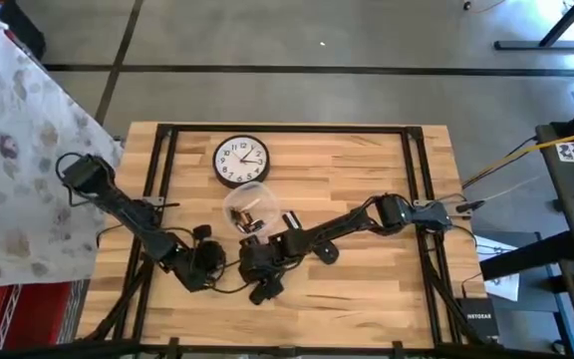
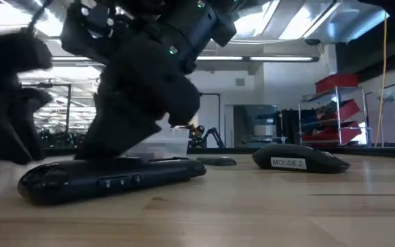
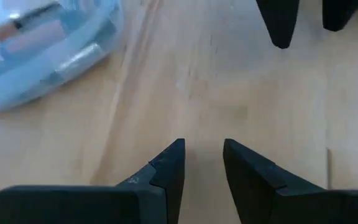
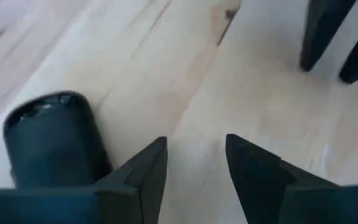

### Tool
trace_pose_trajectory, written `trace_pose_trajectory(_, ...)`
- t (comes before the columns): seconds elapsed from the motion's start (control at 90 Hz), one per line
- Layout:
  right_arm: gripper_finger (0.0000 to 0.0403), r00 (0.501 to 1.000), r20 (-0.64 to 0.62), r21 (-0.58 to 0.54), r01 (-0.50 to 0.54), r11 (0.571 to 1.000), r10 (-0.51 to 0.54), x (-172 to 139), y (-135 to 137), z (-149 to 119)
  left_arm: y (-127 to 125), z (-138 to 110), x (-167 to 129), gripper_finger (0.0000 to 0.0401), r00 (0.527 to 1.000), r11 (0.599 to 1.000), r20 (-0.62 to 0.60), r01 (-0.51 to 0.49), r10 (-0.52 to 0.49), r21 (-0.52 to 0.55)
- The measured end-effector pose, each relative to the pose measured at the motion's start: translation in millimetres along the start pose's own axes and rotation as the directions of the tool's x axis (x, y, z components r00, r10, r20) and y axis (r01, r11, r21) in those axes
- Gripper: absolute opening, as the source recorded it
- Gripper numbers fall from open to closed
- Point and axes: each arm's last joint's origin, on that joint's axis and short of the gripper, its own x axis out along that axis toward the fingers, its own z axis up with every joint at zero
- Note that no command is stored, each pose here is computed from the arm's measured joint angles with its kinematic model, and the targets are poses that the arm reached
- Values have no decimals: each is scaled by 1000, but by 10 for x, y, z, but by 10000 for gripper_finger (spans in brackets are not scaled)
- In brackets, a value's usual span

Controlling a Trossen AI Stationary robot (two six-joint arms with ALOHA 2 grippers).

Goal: Insert battery
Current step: Insert the silver battery into the remote control

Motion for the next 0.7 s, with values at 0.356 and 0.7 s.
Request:
trace_pose_trajectory(0.356, 149, 997, 78, 10, 20, 1000, -21, -4, -19, 76, 39, -223, -404, 95, 905, 965, -341, 213, -254, -153)
trace_pose_trajectory(0.7, 149, 995, 95, 9, 25, 1000, -26, -6, -29, 92, 49, -544, -640, 95, 848, 897, -508, -100, -149, -430)
